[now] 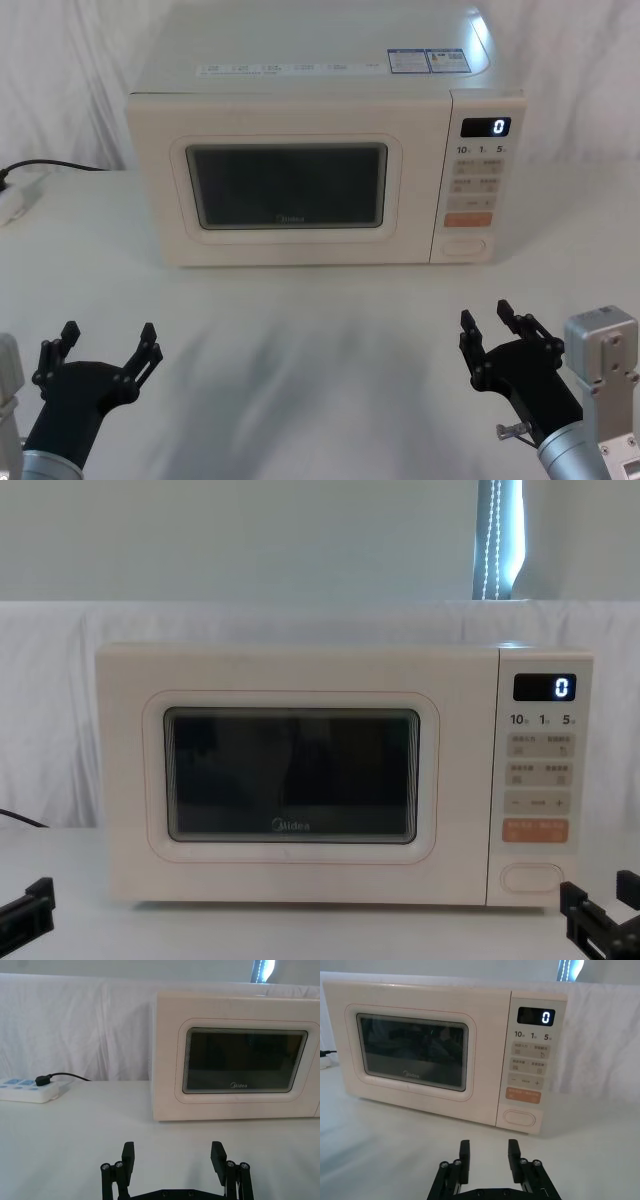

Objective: Press the button to open the microwave door with one hand; close the microwave door with the other hand.

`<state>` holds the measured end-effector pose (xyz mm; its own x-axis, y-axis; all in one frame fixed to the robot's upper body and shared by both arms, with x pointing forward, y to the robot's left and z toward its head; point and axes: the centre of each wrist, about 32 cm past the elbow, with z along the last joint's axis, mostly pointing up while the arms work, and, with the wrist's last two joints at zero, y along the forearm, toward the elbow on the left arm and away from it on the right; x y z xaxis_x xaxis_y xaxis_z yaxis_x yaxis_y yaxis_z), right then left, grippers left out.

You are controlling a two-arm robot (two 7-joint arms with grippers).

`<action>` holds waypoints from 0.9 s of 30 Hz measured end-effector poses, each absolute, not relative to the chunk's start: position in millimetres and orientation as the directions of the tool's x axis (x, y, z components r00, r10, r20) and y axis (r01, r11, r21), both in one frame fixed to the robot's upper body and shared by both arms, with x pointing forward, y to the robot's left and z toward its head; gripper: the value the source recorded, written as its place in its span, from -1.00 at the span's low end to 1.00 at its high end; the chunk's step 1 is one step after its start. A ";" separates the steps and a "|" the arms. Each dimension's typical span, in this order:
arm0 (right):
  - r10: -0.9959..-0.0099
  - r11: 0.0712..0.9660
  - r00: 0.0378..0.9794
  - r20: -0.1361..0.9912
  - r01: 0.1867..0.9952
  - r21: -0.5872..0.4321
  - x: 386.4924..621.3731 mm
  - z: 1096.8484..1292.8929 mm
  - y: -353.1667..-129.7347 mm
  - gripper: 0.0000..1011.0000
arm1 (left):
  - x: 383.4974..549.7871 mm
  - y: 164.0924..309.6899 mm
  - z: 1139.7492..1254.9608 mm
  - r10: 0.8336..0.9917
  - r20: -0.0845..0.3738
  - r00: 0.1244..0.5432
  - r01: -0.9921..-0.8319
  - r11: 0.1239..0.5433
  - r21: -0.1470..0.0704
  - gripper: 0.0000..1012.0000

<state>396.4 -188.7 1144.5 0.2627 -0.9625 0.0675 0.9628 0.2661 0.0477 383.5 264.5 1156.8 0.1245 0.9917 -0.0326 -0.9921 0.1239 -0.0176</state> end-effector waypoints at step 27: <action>-0.962 0.266 0.263 0.068 0.963 0.048 396.4 1144.5 -188.7 -1.00 | 383.5 264.5 1156.8 0.992 -0.033 0.124 -0.992 0.124 -0.018 0.98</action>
